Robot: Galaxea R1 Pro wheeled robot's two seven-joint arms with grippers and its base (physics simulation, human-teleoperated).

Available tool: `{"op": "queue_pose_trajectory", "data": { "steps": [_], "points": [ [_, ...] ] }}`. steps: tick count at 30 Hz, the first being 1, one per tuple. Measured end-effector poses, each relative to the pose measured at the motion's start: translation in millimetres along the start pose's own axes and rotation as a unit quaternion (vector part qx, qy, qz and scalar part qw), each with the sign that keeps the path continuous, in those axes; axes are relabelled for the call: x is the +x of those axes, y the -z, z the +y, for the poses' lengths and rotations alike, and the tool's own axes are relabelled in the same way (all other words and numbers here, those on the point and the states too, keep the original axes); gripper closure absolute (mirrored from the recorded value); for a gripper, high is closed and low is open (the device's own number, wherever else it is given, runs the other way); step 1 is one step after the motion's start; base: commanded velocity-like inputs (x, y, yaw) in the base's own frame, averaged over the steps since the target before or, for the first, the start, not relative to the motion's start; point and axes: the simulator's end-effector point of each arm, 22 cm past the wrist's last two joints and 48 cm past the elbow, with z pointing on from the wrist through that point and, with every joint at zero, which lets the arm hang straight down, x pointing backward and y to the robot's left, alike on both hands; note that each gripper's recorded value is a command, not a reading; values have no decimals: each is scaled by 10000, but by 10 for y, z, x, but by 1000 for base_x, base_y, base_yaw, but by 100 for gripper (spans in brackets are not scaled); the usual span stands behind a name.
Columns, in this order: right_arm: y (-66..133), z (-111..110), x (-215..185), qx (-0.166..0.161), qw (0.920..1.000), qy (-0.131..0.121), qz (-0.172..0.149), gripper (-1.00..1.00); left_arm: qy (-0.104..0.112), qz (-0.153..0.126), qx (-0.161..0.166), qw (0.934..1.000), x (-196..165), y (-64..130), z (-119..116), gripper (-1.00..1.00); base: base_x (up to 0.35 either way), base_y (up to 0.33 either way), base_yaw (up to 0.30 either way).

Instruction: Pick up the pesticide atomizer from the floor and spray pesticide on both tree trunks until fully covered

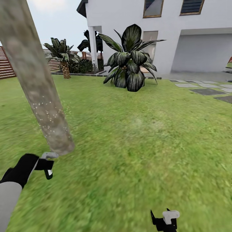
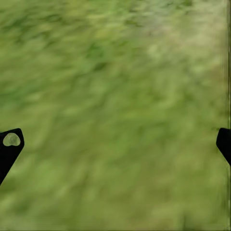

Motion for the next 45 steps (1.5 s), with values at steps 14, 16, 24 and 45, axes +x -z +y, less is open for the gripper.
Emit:
{"op": "queue_pose_trajectory", "data": {
  "steps": [14,16,24,45],
  "points": [
    [-1,28,-1,-21,10000,-8,-1,-100,104,17,237,9997,82,-80,-273,100,226,-29,10],
    [-1,32,-1,-23,10000,-10,0,-100,111,13,247,9996,80,-80,-279,100,291,-140,195],
    [0,34,-1,-24,10000,-13,0,-100,108,-1,240,9997,69,-74,-272,100,173,-100,271],
    [-2,20,-8,-11,10000,-8,-12,-100,217,41,323,9992,111,-88,-295,100,175,-54,125]
  ]
}}
